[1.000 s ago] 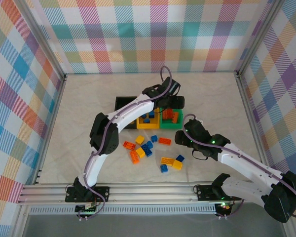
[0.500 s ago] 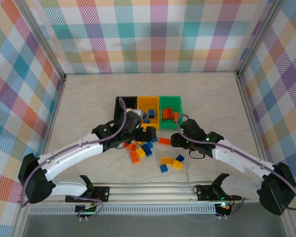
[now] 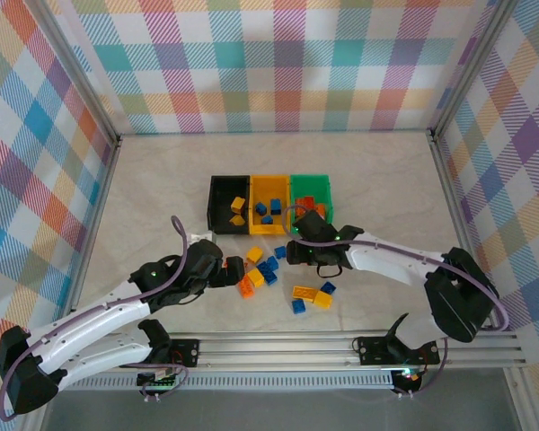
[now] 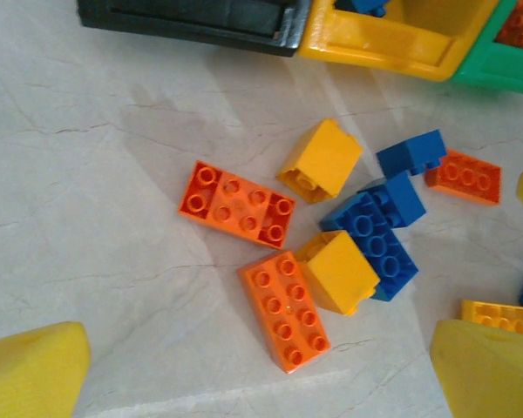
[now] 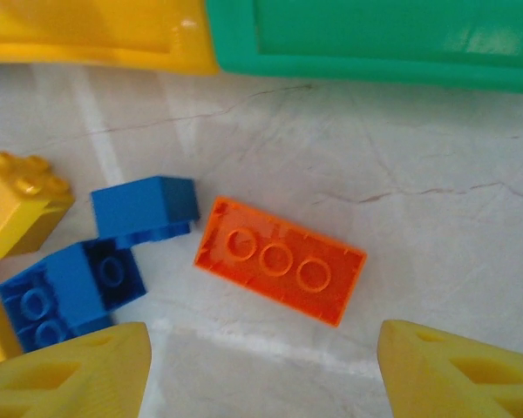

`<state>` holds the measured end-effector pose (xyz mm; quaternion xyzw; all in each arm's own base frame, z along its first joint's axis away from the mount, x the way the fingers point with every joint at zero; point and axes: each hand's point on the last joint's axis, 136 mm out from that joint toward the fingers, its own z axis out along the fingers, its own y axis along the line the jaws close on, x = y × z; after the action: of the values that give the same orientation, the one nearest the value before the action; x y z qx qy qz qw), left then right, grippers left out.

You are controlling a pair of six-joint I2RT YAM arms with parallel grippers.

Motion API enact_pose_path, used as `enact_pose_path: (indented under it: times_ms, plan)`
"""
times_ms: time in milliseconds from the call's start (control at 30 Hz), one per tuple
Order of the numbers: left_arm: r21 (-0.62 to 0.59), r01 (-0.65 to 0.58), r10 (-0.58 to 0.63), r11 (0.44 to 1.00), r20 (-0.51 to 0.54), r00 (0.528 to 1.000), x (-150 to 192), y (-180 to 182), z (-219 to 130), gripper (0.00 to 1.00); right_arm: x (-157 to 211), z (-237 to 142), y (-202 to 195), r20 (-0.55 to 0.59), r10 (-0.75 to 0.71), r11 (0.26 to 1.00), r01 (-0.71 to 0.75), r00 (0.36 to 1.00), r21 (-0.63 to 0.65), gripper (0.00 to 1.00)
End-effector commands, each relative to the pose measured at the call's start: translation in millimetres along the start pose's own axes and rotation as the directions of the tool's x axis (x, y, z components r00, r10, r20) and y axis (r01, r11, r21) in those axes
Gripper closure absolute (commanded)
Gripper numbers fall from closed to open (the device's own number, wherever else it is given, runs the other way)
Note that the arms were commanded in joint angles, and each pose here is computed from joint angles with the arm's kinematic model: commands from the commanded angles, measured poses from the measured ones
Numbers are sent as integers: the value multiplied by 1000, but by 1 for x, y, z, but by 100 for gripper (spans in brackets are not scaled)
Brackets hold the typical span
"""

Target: Sort the legos into containers by color

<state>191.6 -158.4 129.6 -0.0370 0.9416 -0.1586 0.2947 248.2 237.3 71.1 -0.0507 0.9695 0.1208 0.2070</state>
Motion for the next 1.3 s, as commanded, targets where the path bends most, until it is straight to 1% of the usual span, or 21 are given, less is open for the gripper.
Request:
enact_pose_path:
  times_ms: [0,167,267,433,533,700,767,800,867,933,967,1033,1100,1267]
  plan:
    - [-63,5,-5,998,8,1000,1,14,-1,0,-6,11,-12,3,48,995,-48,999,84,30]
    - [-57,12,-11,998,24,1000,1,16,-1,0,-15,23,-19,29,104,989,-106,994,102,35]
    - [-61,11,-9,998,29,1000,0,17,-3,0,-11,32,-34,-1,146,978,-145,989,149,40]
    - [-70,7,-4,998,37,999,0,22,-5,0,6,42,-58,-61,167,958,-147,984,246,44]
    - [-71,6,-3,997,44,999,-1,23,-6,0,16,32,-71,-54,191,945,-168,980,280,45]
    - [-70,6,-3,998,41,999,0,24,-4,0,22,3,-86,4,217,939,-210,976,273,45]
    - [-68,7,-4,998,35,999,1,23,-2,0,16,-8,-82,20,196,949,-194,980,246,43]
    - [-68,6,-4,998,32,999,1,23,-2,0,12,-12,-76,27,171,961,-173,985,215,39]
    - [-72,5,-3,997,30,1000,0,23,-2,0,0,-17,-54,36,97,990,-100,995,100,28]
    - [-72,3,-1,997,32,999,-1,23,-3,0,-4,-18,-29,6,8,1000,-8,1000,-12,22]
    - [-75,3,-1,997,34,999,-2,23,-3,0,-4,-16,-23,-25,-26,999,25,999,-29,21]
    - [-80,5,-2,997,35,999,-2,24,-4,0,3,-6,-22,-102,-82,997,82,991,2,21]
    - [-91,7,-4,996,33,999,-1,27,-3,0,8,4,-25,-148,-114,992,120,982,32,20]
    - [-108,26,-24,994,25,999,6,36,-1,0,17,17,-30,-217,-158,980,180,963,83,19]
